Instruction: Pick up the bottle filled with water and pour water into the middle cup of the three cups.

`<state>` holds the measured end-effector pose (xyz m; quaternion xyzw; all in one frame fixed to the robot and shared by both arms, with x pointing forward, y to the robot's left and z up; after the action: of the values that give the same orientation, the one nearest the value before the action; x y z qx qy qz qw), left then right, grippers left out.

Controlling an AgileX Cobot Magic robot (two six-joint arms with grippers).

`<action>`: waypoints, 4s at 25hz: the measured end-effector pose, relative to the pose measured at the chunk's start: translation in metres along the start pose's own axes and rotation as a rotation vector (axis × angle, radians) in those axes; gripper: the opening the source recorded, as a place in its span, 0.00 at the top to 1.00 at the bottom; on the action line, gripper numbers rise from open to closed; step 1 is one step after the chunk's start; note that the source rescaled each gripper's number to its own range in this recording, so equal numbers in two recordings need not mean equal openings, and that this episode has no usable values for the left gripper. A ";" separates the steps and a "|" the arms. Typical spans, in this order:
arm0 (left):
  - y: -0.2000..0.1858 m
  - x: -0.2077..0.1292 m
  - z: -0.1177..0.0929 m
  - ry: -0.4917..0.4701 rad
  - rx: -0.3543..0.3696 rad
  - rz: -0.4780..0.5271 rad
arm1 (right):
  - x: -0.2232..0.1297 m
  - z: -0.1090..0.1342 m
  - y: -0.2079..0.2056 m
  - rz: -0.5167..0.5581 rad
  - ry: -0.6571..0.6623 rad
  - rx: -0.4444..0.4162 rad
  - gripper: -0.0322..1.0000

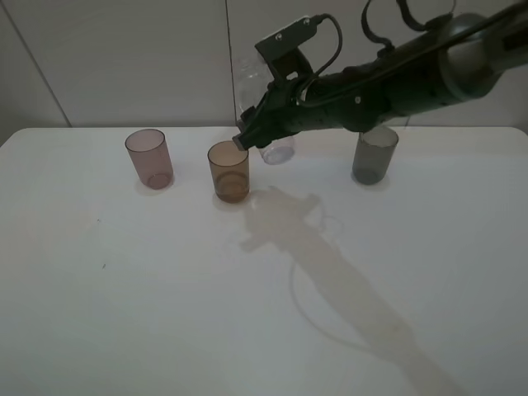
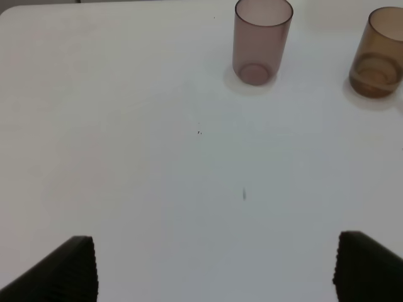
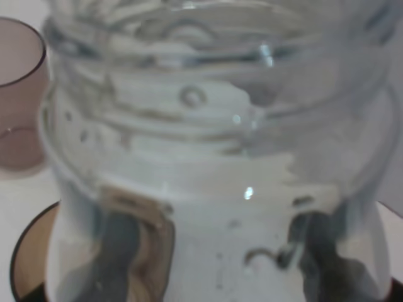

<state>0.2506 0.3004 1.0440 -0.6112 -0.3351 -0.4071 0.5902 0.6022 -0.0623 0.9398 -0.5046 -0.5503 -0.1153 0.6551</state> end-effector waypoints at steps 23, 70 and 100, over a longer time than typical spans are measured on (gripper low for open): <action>0.000 0.000 0.000 0.000 0.000 0.000 | -0.109 -0.002 0.025 -0.136 0.199 -0.138 0.97; 0.000 0.000 0.000 0.000 0.000 0.000 | -0.062 -0.094 -0.188 0.521 0.604 -0.168 0.00; 0.000 0.000 0.000 0.000 0.000 0.000 | -0.066 -0.002 -0.434 -0.071 0.416 -0.476 0.00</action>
<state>0.2506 0.3004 1.0440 -0.6112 -0.3351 -0.4071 0.5902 0.2725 -0.2919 1.1169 -0.5898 -0.3792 -0.3643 0.6129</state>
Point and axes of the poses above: a point on each arm's last joint axis where the gripper is mounted, y pointing out along that axis toward the gripper, z along the wrist's bending axis when the last joint is at zero, x = y × z, the point moved 2 cm from there along y, pointing out along that axis toward the gripper, and after that the axes turned 3 degrees about y, right-handed, at the moved point
